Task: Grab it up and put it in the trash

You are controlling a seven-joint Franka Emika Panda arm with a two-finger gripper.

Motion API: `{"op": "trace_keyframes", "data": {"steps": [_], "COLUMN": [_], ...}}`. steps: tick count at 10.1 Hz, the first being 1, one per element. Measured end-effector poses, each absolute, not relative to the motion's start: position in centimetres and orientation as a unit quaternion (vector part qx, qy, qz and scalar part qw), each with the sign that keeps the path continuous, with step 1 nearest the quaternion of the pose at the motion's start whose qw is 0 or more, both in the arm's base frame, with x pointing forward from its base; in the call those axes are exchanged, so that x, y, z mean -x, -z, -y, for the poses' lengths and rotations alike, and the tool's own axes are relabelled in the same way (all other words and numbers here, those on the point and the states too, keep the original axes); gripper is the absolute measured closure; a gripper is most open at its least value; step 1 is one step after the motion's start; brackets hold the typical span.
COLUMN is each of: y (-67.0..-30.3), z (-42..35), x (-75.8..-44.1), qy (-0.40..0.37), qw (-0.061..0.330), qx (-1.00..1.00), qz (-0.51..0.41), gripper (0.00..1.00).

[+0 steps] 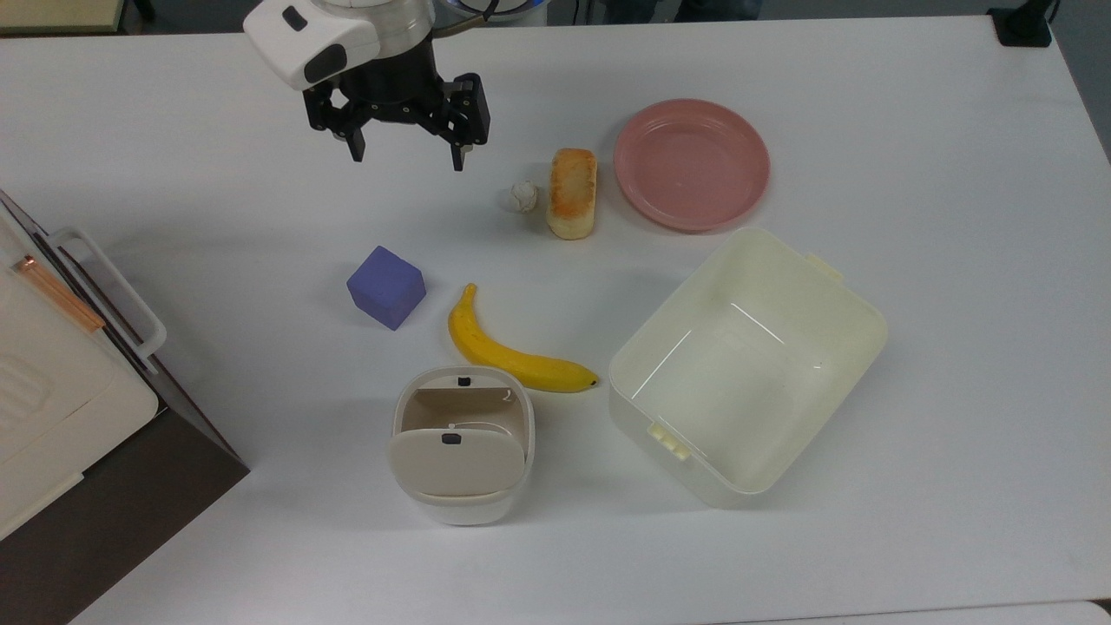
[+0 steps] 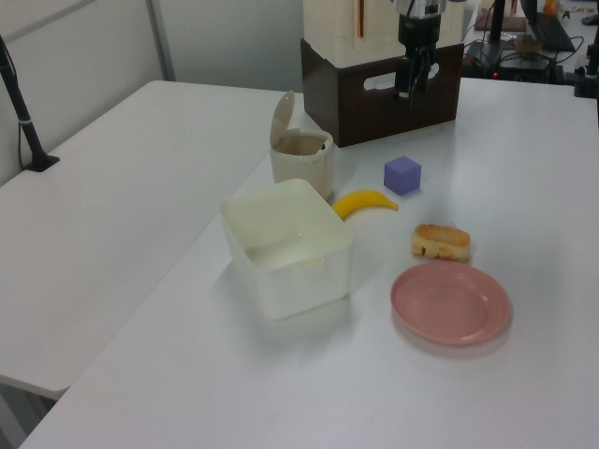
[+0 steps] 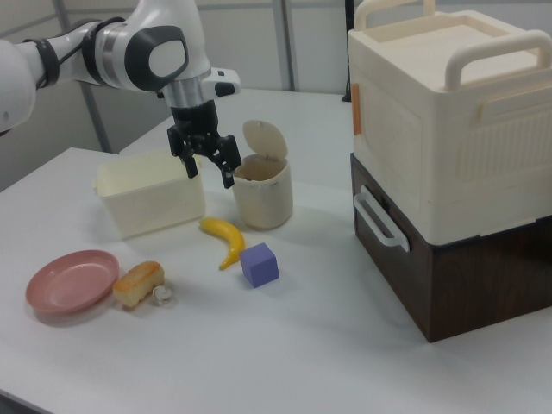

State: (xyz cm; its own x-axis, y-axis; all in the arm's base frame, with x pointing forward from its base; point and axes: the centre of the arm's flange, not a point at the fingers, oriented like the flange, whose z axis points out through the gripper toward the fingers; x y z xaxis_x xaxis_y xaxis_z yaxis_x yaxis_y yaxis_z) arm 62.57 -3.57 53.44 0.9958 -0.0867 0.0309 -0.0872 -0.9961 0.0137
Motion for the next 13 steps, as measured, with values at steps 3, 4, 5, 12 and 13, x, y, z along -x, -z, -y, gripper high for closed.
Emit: {"op": "trace_keyframes", "data": {"steps": [3,4,5,12,13], "y": [-53.3,-53.3,-53.2,-40.8,-39.4], "z": [3.6,3.5,3.5,-3.0,-4.0], "x": [-62.6,-62.6,-62.6,-60.2,-59.8], "qy": [-0.014,-0.014,-0.013,0.12,0.133], "qw": [0.008,0.008,0.008,0.011,0.012], "qx": [-0.999,-0.999,-0.999,-0.993,-0.991], "qz": [0.043,0.042,0.041,-0.021,-0.029], "gripper": [0.0,0.0,0.0,0.03,0.03]}}
